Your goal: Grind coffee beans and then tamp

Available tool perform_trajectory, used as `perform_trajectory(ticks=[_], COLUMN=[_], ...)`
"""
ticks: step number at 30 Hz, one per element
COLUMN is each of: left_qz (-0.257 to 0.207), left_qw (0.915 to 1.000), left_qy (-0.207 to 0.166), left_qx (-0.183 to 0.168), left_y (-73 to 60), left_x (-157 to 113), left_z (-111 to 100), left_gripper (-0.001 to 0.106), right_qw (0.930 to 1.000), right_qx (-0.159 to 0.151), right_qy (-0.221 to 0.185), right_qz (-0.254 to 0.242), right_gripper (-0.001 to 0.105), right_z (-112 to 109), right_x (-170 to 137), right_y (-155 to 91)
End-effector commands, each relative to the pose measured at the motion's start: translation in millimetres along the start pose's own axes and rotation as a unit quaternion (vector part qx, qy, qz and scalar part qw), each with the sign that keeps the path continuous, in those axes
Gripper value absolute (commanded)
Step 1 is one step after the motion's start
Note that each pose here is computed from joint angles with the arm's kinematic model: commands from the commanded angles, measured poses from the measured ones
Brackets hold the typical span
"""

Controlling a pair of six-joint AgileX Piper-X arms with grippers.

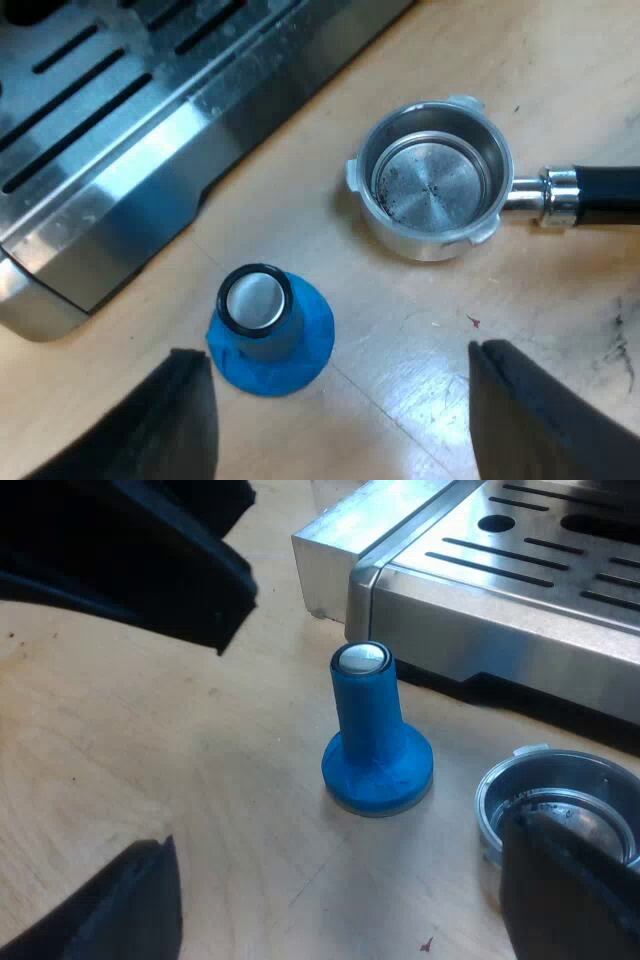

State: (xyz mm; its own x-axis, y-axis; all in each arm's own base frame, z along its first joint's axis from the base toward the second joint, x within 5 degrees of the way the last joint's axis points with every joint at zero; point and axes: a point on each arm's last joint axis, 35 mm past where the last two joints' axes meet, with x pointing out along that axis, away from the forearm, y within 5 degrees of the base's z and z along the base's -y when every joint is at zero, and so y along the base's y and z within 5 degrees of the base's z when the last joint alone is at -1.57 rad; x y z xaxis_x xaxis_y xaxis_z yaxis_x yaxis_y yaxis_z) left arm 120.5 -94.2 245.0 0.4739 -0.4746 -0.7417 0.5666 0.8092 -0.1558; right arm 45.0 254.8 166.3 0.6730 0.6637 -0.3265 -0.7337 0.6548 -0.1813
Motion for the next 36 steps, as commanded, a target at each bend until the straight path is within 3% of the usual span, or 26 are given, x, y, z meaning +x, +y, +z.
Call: perform_trajectory(ticks=[1, 3, 9, 11, 16, 21, 26, 30, 36], left_qz=[0.005, 0.007, 0.01, 0.011, 0.013, 0.032, 0.039, 0.054, 0.07], left_qw=[1.0, 0.9996, 0.9991, 0.9988, 0.998, 0.9917, 0.9875, 0.9836, 0.9767], left_qy=[0.003, 0.026, 0.041, 0.048, 0.062, 0.124, 0.152, 0.171, 0.195], left_qx=[-0.001, -0.003, -0.004, -0.005, -0.006, -0.013, -0.015, -0.018, -0.056], left_y=[-0.3, 0.5, 0.8, -0.7, -1.6, 0.4, 1.1, 5.2, 25.2], left_x=[3.6, 11.8, 18.3, 23.2, 32.3, 50.3, 60.2, 68.2, 78.3], left_z=[3.4, 2.3, 5.9, 21.0, 34.4, 47.5, 50.9, 48.4, 45.2], left_gripper=[0.056, 0.056, 0.056, 0.056, 0.056, 0.056, 0.056, 0.056, 0.056], right_qw=[1.0, 1.0, 1.0, 1.0, 1.0, 1.0, 1.0, 1.0, 1.0], right_qx=[-0.003, -0.003, -0.003, -0.003, -0.003, -0.003, -0.003, -0.003, -0.003], right_qy=[-0.005, -0.005, -0.005, -0.005, -0.005, -0.005, -0.005, -0.005, -0.005], right_qz=[0.002, 0.002, 0.002, 0.002, 0.002, 0.002, 0.002, 0.002, 0.002], right_gripper=[0.067, 0.067, 0.067, 0.067, 0.067, 0.067, 0.067, 0.067, 0.067], right_z=[1.5, 1.5, 1.5, 1.5, 1.5, 1.5, 1.5, 1.5, 1.5], right_x=[-0.6, -0.6, -0.6, -0.6, -0.6, -0.6, -0.6, -0.6, -0.6], right_y=[0.2, 0.2, 0.2, 0.2, 0.2, 0.2, 0.2, 0.2, 0.2])
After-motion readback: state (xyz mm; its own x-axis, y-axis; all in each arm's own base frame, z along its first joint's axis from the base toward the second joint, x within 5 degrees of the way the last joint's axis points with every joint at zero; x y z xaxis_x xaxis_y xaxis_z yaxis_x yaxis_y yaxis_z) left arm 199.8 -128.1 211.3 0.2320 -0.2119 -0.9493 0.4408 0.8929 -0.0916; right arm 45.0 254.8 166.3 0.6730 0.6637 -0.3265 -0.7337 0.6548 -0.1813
